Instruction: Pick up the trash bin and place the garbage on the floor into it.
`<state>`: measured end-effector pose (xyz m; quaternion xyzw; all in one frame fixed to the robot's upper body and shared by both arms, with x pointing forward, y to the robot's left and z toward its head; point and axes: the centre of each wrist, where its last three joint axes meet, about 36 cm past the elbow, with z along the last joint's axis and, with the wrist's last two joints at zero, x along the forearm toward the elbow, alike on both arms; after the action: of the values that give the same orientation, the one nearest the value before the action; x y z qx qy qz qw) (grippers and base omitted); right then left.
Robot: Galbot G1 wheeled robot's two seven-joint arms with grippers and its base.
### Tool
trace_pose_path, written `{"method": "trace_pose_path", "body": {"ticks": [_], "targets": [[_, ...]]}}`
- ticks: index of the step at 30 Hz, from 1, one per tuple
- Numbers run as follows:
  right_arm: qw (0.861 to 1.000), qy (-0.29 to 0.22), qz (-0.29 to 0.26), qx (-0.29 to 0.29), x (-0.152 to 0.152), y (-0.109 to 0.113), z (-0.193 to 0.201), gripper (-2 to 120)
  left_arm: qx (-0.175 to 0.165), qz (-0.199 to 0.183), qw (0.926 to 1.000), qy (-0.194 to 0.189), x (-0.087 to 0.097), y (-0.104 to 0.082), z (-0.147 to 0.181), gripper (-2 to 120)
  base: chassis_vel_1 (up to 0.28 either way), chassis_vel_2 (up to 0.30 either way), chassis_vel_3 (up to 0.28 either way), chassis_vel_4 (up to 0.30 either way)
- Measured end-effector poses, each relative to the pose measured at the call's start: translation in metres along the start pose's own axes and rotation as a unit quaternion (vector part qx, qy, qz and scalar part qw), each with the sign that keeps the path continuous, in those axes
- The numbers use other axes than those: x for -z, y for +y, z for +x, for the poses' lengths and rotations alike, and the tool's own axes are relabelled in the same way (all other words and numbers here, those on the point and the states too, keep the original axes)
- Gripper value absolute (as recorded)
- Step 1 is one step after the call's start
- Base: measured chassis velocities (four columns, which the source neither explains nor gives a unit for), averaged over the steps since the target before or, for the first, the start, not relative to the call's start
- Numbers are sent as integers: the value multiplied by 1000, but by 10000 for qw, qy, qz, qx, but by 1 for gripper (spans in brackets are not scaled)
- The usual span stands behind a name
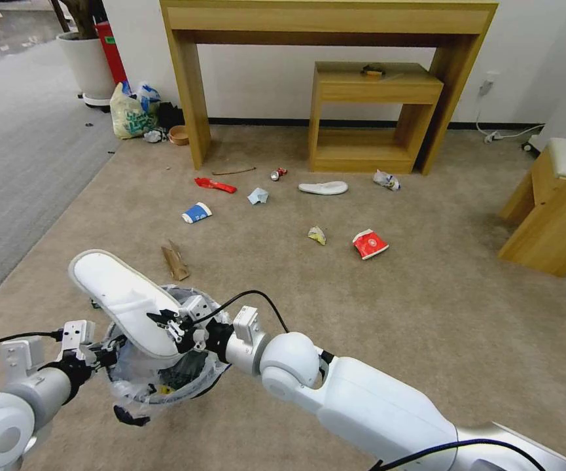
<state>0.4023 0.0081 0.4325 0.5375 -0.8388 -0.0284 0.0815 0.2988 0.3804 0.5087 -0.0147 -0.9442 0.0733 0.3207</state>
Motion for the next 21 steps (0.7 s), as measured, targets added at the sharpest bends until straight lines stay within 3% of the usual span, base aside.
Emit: {"method": "trace_pose_path", "body": {"ticks": [7,14,17,18,21], "targets": [[9999,33,-16,-131,-10,4,3,48,-3,-12,10000,7,1,1,-1,0,0,0,0,0],[9993,-166,-91,-330,5,3,13,69,36,27,10000,0,1,4,-2,0,0,0,0,0],[9966,-381,-182,-713,35,-19,31,86,135,60,9999,-21,-3,8,-4,0,0,0,0,0],[9966,-381,-182,-713,35,-19,31,86,135,60,9999,-21,-3,8,-4,0,0,0,0,0],[9911,-356,-86,-1280,48,-47,51,99,184,-123,9998,-22,-10,14,-3,0,0,0,0,0]]}}
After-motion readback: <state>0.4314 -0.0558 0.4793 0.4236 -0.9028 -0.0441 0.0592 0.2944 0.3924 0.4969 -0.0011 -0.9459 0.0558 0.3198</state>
